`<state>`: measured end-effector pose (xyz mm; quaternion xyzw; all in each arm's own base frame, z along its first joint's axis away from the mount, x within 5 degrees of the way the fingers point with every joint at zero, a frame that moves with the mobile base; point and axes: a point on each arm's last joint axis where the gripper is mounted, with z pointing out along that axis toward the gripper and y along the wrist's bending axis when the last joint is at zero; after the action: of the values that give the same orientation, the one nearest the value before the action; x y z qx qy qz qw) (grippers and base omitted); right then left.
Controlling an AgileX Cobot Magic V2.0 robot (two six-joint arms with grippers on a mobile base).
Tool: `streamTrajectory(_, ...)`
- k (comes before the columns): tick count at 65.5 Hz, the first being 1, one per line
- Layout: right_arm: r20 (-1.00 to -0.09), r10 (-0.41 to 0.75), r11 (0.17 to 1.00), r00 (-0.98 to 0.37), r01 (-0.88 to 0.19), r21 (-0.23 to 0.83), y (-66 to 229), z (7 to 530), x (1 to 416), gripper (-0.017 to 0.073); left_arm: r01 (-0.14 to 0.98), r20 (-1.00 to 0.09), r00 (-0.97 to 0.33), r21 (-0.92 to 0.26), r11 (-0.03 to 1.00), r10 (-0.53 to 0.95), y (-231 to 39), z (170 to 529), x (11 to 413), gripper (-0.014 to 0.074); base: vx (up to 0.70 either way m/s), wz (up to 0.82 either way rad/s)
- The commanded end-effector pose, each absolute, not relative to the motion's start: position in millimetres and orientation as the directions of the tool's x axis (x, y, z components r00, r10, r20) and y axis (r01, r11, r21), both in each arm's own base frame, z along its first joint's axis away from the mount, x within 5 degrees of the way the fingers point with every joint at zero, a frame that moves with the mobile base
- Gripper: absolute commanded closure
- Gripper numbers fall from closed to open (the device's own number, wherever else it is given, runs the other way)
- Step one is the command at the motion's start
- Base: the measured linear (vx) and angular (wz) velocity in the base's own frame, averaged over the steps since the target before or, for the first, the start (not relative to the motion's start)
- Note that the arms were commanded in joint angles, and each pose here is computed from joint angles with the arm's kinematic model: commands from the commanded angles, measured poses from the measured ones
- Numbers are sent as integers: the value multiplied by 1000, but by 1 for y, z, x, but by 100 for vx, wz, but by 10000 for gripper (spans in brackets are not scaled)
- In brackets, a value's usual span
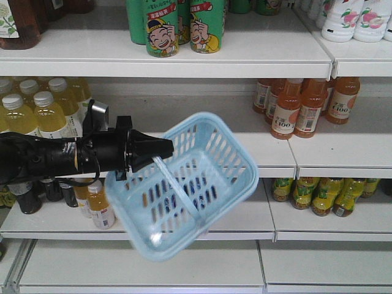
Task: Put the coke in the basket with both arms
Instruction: 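Lift the basket off the shelf with the left gripper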
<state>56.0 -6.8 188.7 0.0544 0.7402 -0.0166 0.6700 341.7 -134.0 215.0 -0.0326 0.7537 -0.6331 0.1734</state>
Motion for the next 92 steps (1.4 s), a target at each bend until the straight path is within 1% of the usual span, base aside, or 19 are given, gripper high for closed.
streamTrajectory(1,-999,32,995,-21,91,30,-6,194,56,565,301,-296,-948,-953,-29,-116,-146,270,293,602,0,0)
streamTrajectory(9,-999,32,995,-21,91,30,-6,194,56,565,315,-312,-948,-949,-34,-69,-149,279,256,601,0,0)
streamTrajectory(22,-999,32,995,-21,91,30,-6,194,56,565,351,-349,-936,-934,-59,-37,-150,293,214,601,0,0)
streamTrajectory(32,-999,32,995,-21,91,30,-6,194,56,565,396,-398,-918,-912,-112,-5,-157,309,188,599,0,0)
streamTrajectory(37,-999,32,995,-21,91,30,-6,194,56,565,417,-420,-908,-898,-142,-11,-158,319,181,600,0,0)
streamTrajectory(51,-999,32,995,-21,91,30,-6,194,56,565,450,-444,-893,-868,-208,-77,-154,338,172,600,0,0)
streamTrajectory(66,-999,32,995,-21,91,30,-6,194,56,565,462,-461,-886,-866,-190,-51,-154,337,169,600,0,0)
streamTrajectory(92,-999,33,995,-25,92,30,-6,193,56,565,462,-461,-886,-866,-190,-51,-154,337,169,600,0,0)
